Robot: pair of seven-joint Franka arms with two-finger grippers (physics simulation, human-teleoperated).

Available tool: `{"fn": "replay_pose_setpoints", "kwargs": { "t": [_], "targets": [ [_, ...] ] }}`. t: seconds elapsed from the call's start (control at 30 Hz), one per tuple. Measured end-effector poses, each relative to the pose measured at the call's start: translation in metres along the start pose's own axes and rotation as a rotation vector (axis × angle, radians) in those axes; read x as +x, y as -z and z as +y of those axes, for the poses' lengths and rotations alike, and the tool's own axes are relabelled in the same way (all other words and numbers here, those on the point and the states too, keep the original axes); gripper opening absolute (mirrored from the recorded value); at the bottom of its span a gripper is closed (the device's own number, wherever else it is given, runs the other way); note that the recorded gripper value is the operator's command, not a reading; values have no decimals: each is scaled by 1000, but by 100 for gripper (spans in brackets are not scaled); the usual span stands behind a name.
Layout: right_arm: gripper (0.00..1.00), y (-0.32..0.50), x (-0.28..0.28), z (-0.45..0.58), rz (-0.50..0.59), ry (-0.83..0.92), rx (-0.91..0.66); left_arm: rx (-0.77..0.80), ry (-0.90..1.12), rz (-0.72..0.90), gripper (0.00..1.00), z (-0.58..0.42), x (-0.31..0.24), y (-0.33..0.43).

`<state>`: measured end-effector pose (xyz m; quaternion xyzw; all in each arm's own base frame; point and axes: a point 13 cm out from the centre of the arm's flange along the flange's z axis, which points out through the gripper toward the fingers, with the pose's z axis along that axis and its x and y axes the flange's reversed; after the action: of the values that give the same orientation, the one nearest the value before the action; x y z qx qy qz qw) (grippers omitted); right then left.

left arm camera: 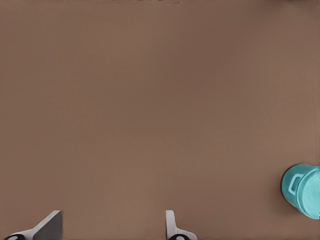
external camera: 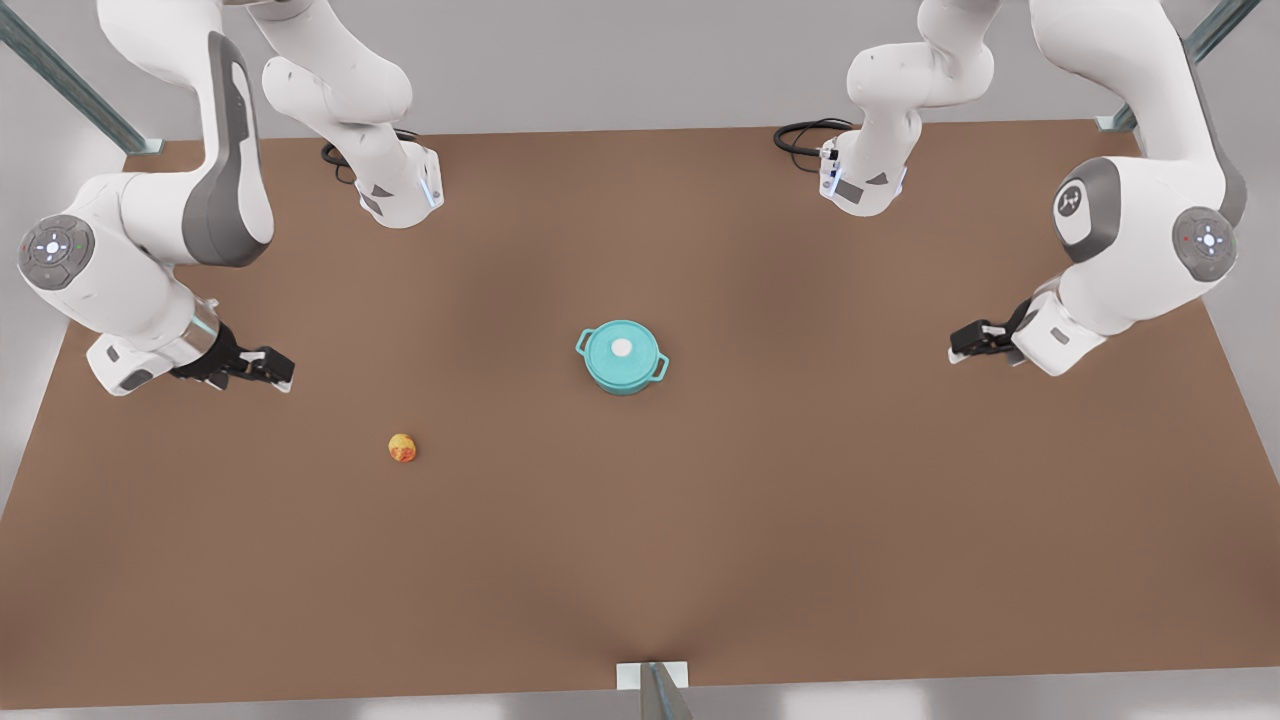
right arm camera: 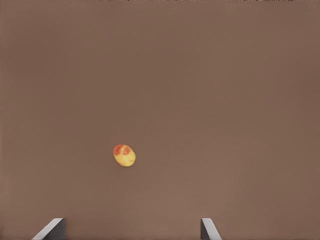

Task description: Open the pot lid and put the potato into the pot

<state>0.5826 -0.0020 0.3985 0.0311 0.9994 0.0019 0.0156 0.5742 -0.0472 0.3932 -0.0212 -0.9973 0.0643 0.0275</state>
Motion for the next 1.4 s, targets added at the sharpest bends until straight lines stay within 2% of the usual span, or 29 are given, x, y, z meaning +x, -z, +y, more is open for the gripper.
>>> {"fn": "replay_pose_setpoints", "kwargs": {
  "t": [0.23,0.3,0.43,0.57,0.7,0.93,1.1,1.4],
  "targets": [
    [100,-17,-9,39,11,82,29,-16,-91,-12,100,-67,-7,-7],
    [100,-21,-7,83,11,173,34,-29,-170,7,100,-143,10,-21],
    [100,-31,-4,125,8,313,37,-96,-380,72,100,-334,74,-97],
    [100,-98,-3,118,40,369,45,-155,-359,50,100,-423,87,-172],
    [100,-173,-8,112,33,427,55,-186,-223,-5,100,-439,61,-204],
    [100,-243,-12,113,-10,492,40,-227,-77,-27,100,-464,81,-258],
    [100,-269,-19,85,-34,474,30,-223,-18,-49,100,-482,101,-298],
    [100,-312,6,86,11,535,14,-209,64,-93,100,-486,116,-335]
  ]
}}
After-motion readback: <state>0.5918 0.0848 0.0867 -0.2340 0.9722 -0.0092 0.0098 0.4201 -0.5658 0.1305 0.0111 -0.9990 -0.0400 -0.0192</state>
